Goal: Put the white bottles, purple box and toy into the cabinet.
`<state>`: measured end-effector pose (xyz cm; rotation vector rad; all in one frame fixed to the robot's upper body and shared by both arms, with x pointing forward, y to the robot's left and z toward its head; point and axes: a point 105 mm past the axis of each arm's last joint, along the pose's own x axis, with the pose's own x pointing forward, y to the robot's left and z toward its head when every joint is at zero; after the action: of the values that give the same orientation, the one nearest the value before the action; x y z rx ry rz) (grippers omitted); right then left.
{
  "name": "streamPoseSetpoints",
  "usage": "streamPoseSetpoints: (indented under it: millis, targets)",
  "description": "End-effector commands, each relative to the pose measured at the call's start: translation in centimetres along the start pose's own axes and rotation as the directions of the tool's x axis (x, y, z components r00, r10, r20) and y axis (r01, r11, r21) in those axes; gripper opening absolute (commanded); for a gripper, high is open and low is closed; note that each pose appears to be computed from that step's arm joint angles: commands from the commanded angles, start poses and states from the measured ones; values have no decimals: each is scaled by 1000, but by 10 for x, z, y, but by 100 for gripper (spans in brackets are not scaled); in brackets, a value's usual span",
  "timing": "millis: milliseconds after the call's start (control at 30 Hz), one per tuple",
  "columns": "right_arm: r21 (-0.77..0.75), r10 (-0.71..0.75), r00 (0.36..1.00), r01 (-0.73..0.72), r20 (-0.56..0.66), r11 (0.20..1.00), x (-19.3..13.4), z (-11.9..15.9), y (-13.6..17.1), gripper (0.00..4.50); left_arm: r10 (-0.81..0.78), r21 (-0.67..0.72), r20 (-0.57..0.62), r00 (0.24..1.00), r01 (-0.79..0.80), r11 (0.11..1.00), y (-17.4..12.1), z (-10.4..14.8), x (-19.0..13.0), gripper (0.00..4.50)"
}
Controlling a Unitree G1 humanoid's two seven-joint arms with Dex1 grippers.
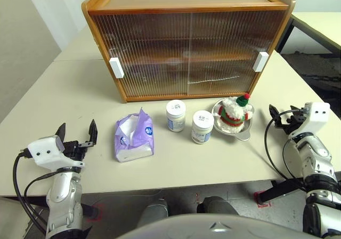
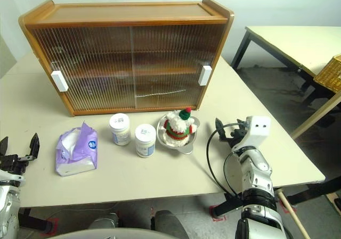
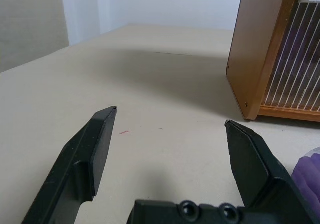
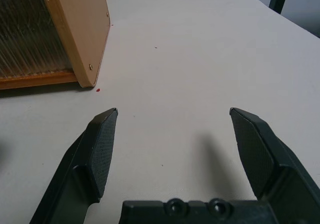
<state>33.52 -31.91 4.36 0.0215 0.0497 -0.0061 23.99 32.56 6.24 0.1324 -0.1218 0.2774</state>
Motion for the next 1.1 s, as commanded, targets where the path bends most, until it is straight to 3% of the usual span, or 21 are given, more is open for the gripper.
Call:
streamPoseSetpoints:
  millis: [33,267,400,567,867,1100]
  targets:
    - [-14,13,1000,-13,15,1000,4,6,1,450,13,-2,-9,1000,-13,1000,2,-5,0,448]
    - [-32,39,986,-34,161,999,12,55,3,450,5,-2,3,1000,-5,1000,7,-5,6,448]
    - [-56,147,948,-137,282,989,24,98,33,450,31,-5,27,999,-31,1000,18,0,14,448]
    - [-94,327,876,-315,354,945,21,131,71,450,3,-8,56,998,-2,1000,19,11,30,448]
    - [-105,674,631,-696,384,711,-19,183,127,450,6,-59,136,991,2,998,29,51,68,448]
    - [-90,822,479,-846,308,526,-45,185,168,450,-71,-101,175,982,89,991,0,71,86,448]
